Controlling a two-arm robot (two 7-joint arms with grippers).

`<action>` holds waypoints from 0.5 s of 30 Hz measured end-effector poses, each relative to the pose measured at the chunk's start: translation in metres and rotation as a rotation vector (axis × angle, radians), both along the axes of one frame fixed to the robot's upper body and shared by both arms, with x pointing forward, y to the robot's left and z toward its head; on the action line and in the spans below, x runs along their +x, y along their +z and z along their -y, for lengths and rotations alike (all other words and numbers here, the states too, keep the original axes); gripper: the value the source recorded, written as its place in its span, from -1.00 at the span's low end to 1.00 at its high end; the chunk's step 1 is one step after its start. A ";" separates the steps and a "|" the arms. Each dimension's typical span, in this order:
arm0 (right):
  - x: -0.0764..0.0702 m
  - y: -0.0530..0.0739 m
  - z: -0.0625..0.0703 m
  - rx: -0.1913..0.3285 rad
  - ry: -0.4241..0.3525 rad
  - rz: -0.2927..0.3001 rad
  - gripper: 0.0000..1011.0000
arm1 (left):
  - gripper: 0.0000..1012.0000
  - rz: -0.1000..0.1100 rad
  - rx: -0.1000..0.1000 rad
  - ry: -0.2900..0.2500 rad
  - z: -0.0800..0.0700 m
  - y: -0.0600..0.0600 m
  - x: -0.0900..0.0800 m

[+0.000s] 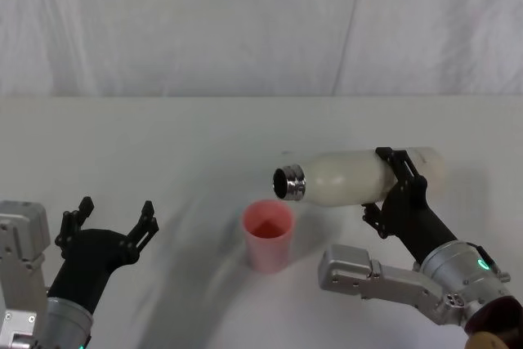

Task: Grasp the thermos with one hand and pour water into the cup lid.

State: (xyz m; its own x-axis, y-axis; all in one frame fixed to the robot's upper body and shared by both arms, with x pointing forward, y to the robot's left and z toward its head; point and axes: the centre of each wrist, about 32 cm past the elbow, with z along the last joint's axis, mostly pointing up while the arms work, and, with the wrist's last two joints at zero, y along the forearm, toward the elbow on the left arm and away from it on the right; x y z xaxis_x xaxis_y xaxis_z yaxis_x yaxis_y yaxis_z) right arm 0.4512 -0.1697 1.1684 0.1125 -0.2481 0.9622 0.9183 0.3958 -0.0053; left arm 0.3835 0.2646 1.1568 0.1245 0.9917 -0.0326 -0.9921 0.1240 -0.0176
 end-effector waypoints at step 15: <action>0.000 0.000 0.002 -0.052 -0.014 0.016 0.88 | 0.98 0.000 0.000 0.000 0.000 0.000 0.000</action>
State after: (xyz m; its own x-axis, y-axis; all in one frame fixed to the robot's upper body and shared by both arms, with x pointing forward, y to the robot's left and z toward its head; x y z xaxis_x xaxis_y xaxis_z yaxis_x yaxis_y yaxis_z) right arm 0.4513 -0.1720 1.1684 0.0941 -0.1991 0.9754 0.9239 0.3825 -0.0111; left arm 0.3835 0.2645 1.1568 0.1245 0.9917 -0.0327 -0.9921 0.1239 -0.0176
